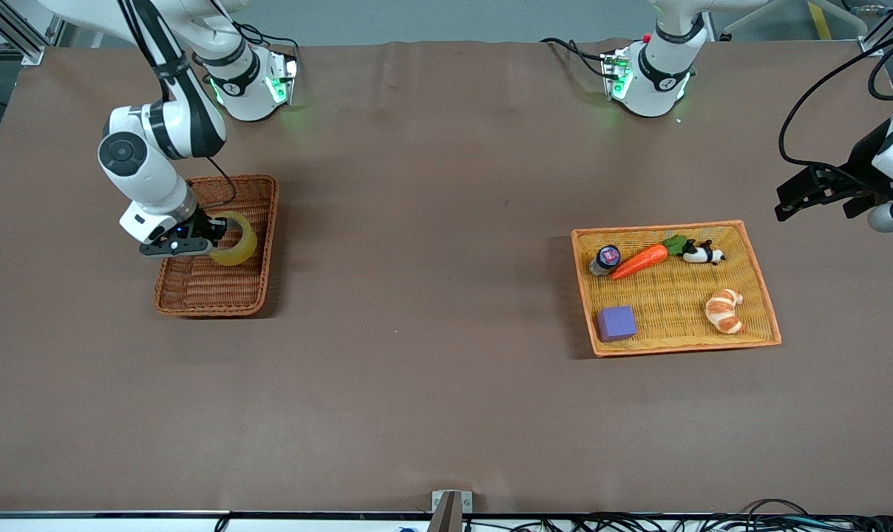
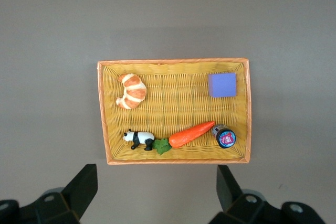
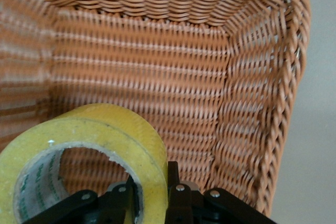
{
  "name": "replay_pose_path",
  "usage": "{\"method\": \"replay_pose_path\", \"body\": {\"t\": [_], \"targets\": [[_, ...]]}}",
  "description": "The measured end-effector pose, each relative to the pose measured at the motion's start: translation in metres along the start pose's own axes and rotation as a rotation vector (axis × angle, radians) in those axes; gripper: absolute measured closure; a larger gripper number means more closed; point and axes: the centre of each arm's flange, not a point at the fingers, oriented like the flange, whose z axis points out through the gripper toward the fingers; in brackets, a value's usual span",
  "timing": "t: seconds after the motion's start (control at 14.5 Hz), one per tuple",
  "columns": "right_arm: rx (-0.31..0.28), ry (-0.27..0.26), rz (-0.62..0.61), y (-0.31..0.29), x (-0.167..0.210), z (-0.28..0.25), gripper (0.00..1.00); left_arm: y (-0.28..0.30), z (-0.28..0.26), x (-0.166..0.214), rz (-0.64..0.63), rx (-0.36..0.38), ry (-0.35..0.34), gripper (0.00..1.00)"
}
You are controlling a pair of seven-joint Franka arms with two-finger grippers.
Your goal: Move tape to another basket
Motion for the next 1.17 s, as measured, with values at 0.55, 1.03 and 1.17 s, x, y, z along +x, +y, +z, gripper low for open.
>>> {"method": "replay_pose_path", "body": {"t": [0.55, 1.03, 1.17], "targets": [[-0.019, 0.089, -0.002, 0.029, 0.025, -0.009, 0.4, 0.005, 0.01, 0.006, 0.0, -0.03, 0.003, 0.02], [-0.076, 0.249, -0.025, 0.065, 0.084, -0.125, 0.0, 0.001, 0.017, 0.006, -0.005, -0.018, -0.011, 0.03], [-0.059, 0.19, 0.021, 0.075, 0.098, -0.162, 0.0, 0.0, 0.018, 0.006, -0.006, -0.017, -0.012, 0.03]]}}
